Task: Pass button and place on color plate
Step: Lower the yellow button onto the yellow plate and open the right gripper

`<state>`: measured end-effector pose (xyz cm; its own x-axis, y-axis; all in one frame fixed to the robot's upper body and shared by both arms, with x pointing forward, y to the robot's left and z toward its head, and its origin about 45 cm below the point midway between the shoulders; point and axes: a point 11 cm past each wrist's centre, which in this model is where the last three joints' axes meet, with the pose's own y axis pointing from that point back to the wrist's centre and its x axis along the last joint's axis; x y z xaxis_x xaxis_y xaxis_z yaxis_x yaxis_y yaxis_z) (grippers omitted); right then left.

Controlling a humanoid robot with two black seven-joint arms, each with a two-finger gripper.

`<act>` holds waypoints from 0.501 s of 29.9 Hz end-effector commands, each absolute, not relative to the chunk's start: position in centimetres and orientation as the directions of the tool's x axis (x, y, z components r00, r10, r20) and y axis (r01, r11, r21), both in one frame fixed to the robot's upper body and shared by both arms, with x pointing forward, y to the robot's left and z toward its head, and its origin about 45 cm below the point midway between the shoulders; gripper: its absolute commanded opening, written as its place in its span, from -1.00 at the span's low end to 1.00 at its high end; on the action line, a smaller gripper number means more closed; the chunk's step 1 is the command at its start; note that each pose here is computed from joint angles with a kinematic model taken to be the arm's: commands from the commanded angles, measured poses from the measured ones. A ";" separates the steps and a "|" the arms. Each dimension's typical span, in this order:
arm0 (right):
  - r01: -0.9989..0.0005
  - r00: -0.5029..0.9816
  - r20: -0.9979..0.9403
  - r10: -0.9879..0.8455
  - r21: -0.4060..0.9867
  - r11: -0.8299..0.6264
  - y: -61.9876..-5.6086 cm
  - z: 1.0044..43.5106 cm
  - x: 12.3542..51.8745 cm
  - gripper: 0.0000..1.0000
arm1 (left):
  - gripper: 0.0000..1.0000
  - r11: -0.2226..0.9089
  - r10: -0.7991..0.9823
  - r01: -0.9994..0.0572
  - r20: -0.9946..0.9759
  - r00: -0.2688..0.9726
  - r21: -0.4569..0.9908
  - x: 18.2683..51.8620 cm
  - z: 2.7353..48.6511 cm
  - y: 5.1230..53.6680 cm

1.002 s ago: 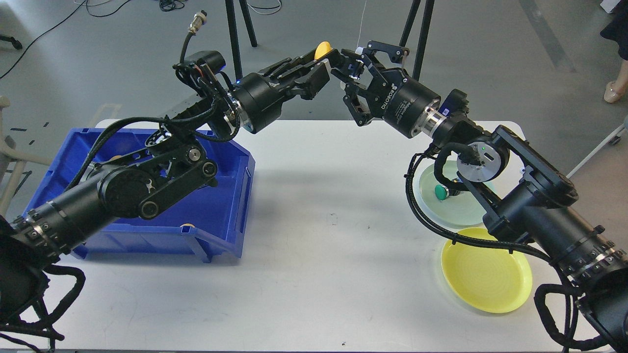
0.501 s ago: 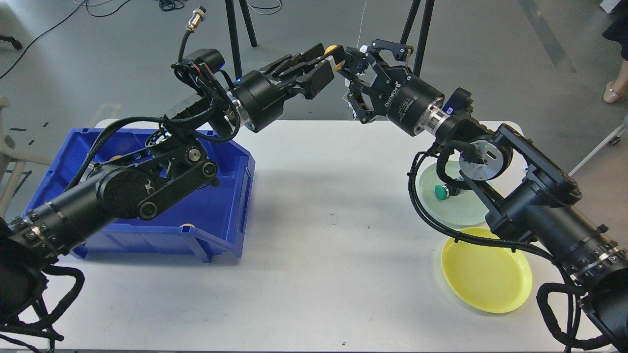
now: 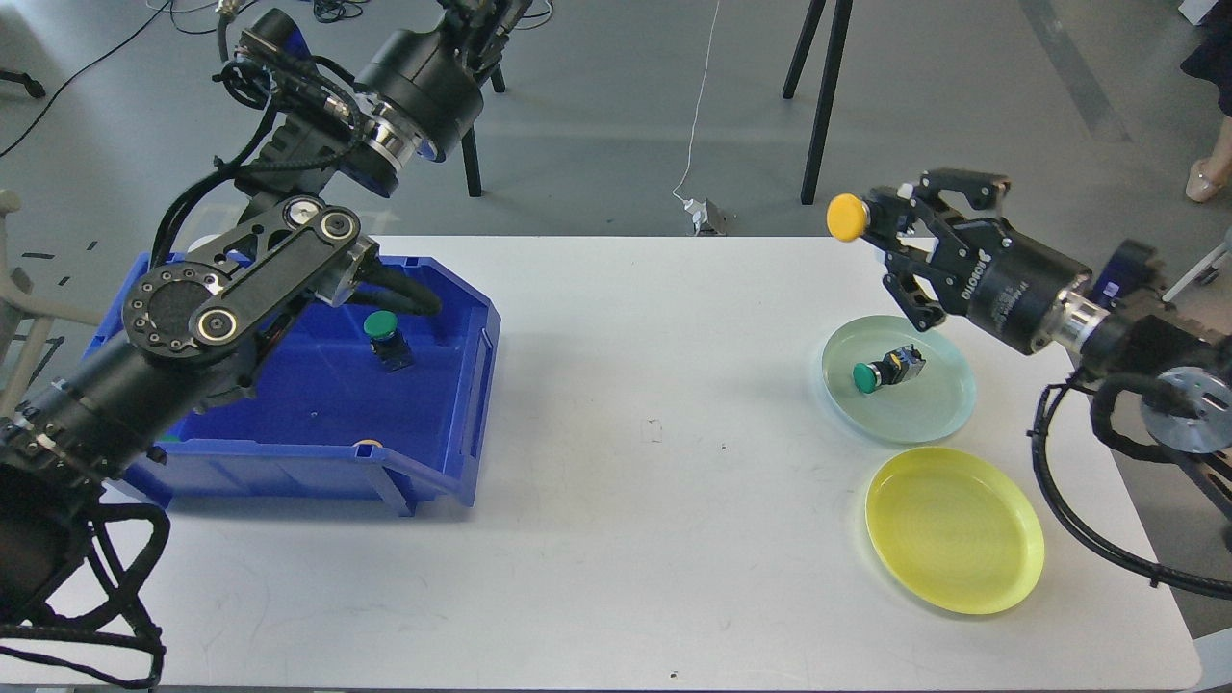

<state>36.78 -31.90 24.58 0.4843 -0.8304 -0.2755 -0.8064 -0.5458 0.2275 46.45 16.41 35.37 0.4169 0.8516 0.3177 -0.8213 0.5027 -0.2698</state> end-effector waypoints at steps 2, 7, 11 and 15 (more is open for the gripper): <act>-0.794 0.400 -0.211 -0.892 0.405 -0.453 -37.8 21.5 31.9 -0.63 | 0.99 0.468 0.876 -0.837 0.024 0.482 -0.284 47.2 36.3 17.7; -0.752 0.337 -0.221 -0.915 0.522 -0.403 -40.2 17.8 27.7 -0.63 | 0.99 0.373 0.867 -0.905 -0.269 0.419 -0.206 49.0 35.1 21.2; -0.708 0.325 -0.217 -0.921 0.589 -0.389 -40.6 15.4 25.3 -0.64 | 0.99 0.352 0.790 -0.915 -0.462 0.403 -0.196 49.7 34.7 23.1; -0.661 0.315 -0.224 -0.922 0.645 -0.383 -40.4 13.4 23.5 -0.64 | 1.00 0.334 0.774 -0.924 -0.506 0.380 -0.183 50.2 34.0 24.6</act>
<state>24.81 -40.53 14.90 0.3235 -0.9201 -0.2208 -0.6951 -0.3894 0.6042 49.88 23.59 34.41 0.3949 0.7873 -0.4735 -0.9186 0.3470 -0.1891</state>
